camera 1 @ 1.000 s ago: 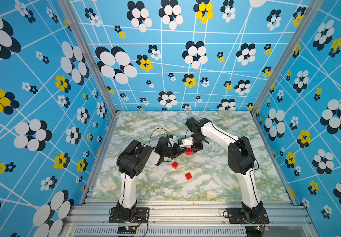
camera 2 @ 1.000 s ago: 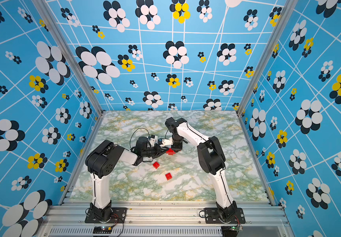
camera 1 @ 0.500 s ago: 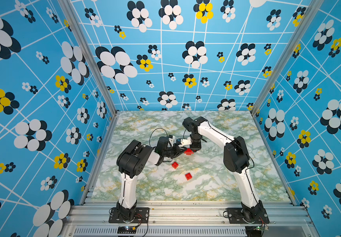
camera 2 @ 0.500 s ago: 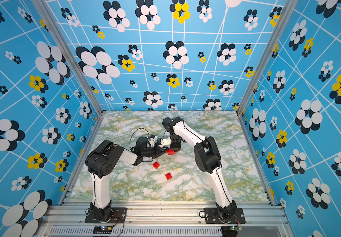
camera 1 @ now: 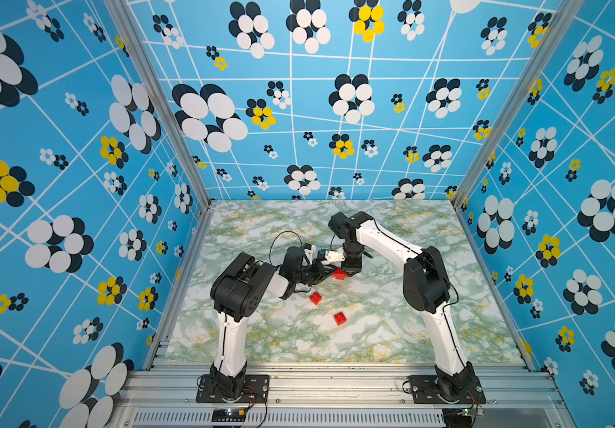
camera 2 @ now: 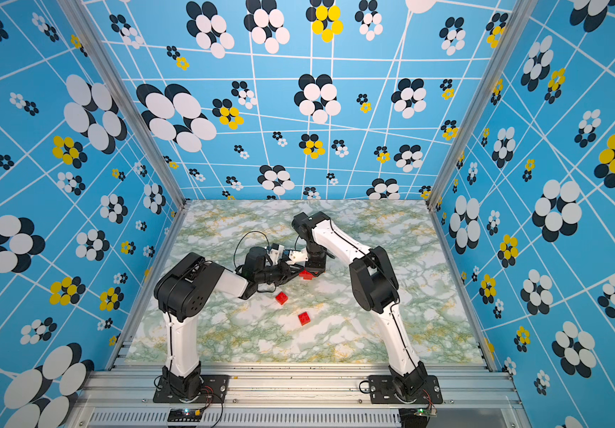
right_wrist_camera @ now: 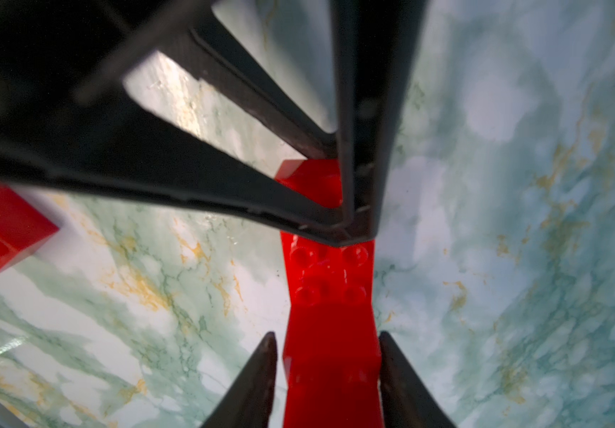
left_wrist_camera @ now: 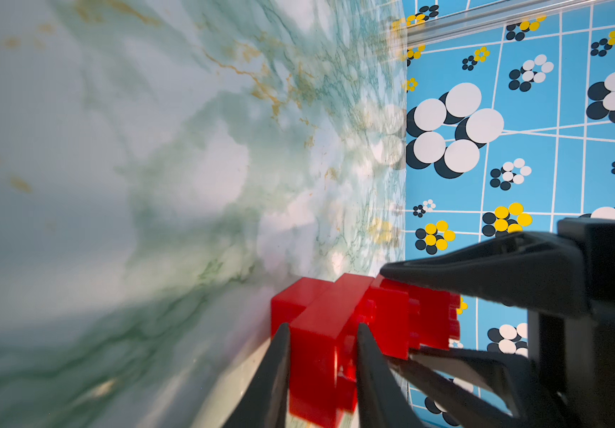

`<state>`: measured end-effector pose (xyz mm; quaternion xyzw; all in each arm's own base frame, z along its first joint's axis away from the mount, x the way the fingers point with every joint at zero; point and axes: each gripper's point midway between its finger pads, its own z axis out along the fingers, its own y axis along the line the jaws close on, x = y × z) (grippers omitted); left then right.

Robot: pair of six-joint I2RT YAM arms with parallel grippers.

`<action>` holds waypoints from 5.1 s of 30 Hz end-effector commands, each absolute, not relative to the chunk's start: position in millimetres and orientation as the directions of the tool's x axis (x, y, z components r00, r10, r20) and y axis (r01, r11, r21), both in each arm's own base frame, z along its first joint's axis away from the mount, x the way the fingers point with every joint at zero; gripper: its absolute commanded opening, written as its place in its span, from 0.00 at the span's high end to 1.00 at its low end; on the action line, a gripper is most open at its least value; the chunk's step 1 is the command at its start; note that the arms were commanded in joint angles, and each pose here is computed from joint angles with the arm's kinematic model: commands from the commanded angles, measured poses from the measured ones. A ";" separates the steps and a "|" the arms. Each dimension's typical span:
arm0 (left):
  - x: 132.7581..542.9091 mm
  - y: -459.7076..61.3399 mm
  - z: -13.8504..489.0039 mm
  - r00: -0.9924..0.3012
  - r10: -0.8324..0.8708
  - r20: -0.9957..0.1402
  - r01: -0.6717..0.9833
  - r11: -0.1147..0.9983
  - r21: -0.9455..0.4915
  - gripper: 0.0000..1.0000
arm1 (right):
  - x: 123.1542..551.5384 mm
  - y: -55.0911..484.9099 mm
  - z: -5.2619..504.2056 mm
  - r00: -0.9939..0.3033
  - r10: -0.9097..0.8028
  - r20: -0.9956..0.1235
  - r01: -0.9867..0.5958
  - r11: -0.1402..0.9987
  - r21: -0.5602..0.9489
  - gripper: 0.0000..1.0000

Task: Assemble the letter v with lego
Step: Assemble the lego brick with the lego brick, then move the lego brick at the center of the board, then pick up the lego brick from the center of the board, then place the lego brick at the center of the board, then pick up the lego brick from the center of the board.

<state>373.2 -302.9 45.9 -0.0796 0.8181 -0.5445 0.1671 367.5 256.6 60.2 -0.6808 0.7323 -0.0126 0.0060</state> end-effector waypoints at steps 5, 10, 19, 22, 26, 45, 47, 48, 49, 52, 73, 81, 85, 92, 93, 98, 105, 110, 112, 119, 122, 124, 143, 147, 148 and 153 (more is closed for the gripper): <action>369.3 -301.3 33.8 -0.932 -0.315 -0.177 0.035 0.410 -0.912 0.98 | 379.2 270.3 85.9 -0.136 -0.984 -0.116 -0.985 0.147 -0.085 0.20; 369.6 -300.4 35.1 -0.932 -0.315 -0.178 0.036 0.409 -0.912 0.99 | 398.7 262.8 125.5 -0.234 -0.944 -0.231 -0.948 0.274 -0.159 0.14; 380.1 -292.7 43.3 -0.924 -0.324 -0.202 0.055 0.411 -0.910 1.00 | 369.0 196.4 198.6 -0.741 -0.558 -0.373 -0.506 0.830 -0.234 0.01; 386.3 -291.5 47.9 -0.925 -0.316 -0.213 0.070 0.410 -0.910 1.00 | 315.6 208.1 176.7 -0.803 -0.460 -0.379 -0.430 0.887 -0.166 0.01; 392.6 -287.8 52.5 -0.926 -0.308 -0.220 0.083 0.403 -0.912 1.00 | 268.5 234.7 153.2 -0.853 -0.350 -0.387 -0.333 0.936 -0.112 0.08; 405.4 -255.6 44.5 -0.929 -0.302 -0.214 0.076 0.409 -0.909 1.00 | 256.5 370.9 65.5 -0.660 -0.647 -0.382 -0.691 0.722 -0.031 0.46; 404.7 -255.9 43.6 -0.930 -0.302 -0.211 0.073 0.410 -0.909 1.00 | 259.0 374.6 63.8 -0.653 -0.653 -0.383 -0.696 0.717 -0.035 0.46; 404.7 -255.9 43.1 -0.930 -0.303 -0.209 0.070 0.410 -0.909 1.00 | 260.3 375.7 61.3 -0.650 -0.659 -0.378 -0.700 0.713 -0.040 0.46; 404.8 -255.9 43.3 -0.930 -0.304 -0.208 0.070 0.409 -0.910 1.00 | 261.4 376.7 58.0 -0.649 -0.665 -0.368 -0.702 0.710 -0.044 0.46; 405.4 -255.7 45.3 -0.929 -0.306 -0.210 0.073 0.406 -0.911 1.00 | 264.7 378.3 50.6 -0.655 -0.667 -0.355 -0.702 0.711 -0.041 0.46; 405.3 -256.7 47.0 -0.926 -0.310 -0.213 0.076 0.400 -0.913 1.00 | 271.6 383.4 26.7 -0.683 -0.649 -0.334 -0.689 0.725 0.000 0.52; 404.1 -256.4 45.3 -0.926 -0.315 -0.209 0.071 0.396 -0.915 1.00 | 273.3 384.3 28.8 -0.694 -0.632 -0.345 -0.674 0.739 0.003 0.59; 403.0 -256.5 46.0 -0.925 -0.319 -0.209 0.070 0.395 -0.916 1.00 | 274.4 371.1 38.7 -0.725 -0.583 -0.365 -0.623 0.782 -0.013 0.69; 398.3 -259.2 48.3 -0.923 -0.320 -0.215 0.074 0.400 -0.914 1.00 | 266.6 312.3 59.8 -0.847 -0.346 -0.404 -0.362 0.931 -0.038 0.68; 397.1 -260.6 48.4 -0.923 -0.318 -0.215 0.074 0.400 -0.914 1.00 | 263.8 301.3 60.3 -0.863 -0.302 -0.404 -0.314 0.949 -0.038 0.68; 393.1 -267.4 46.9 -0.927 -0.309 -0.215 0.078 0.400 -0.913 1.00 | 261.6 264.1 46.4 -0.905 -0.202 -0.374 -0.203 0.978 -0.036 0.66; 383.9 -272.5 42.9 -0.929 -0.306 -0.208 0.071 0.403 -0.912 1.00 | 262.5 251.4 36.3 -0.911 -0.209 -0.356 -0.200 0.978 -0.062 0.66; 381.8 -274.6 39.8 -0.931 -0.306 -0.199 0.065 0.398 -0.915 1.00 | 259.9 250.2 27.6 -0.918 -0.210 -0.338 -0.206 0.977 -0.049 0.61; 382.3 -274.6 40.0 -0.931 -0.307 -0.199 0.065 0.397 -0.915 1.00 | 257.5 249.4 23.8 -0.922 -0.215 -0.323 -0.209 0.977 -0.052 0.59; 381.9 -274.4 41.7 -0.930 -0.306 -0.205 0.069 0.401 -0.913 1.00 | 257.0 244.6 43.7 -0.915 -0.220 -0.339 -0.212 0.975 -0.061 0.39; 381.5 -274.5 41.7 -0.930 -0.305 -0.204 0.068 0.403 -0.913 1.00 | 256.3 240.4 66.7 -0.900 -0.247 -0.358 -0.230 0.969 -0.090 0.37; 381.5 -274.2 40.3 -0.930 -0.306 -0.202 0.065 0.405 -0.912 1.00 | 250.4 243.3 80.8 -0.888 -0.289 -0.359 -0.265 0.957 -0.116 0.37; 381.9 -274.9 40.4 -0.928 -0.305 -0.213 0.070 0.420 -0.905 1.00 | 191.7 296.8 45.3 -0.874 -0.471 -0.117 -0.471 0.882 -0.028 0.37; 382.0 -274.5 39.4 -0.928 -0.305 -0.212 0.068 0.422 -0.904 1.00 | 197.0 297.1 39.7 -0.873 -0.471 -0.123 -0.468 0.882 -0.058 0.43; 381.9 -274.5 39.3 -0.929 -0.305 -0.212 0.068 0.422 -0.904 1.00 | 198.0 298.5 38.7 -0.874 -0.471 -0.123 -0.468 0.882 -0.056 0.44; 382.5 -274.7 39.9 -0.928 -0.306 -0.213 0.069 0.421 -0.905 1.00 | 199.4 299.7 31.7 -0.877 -0.467 -0.117 -0.463 0.884 -0.063 0.51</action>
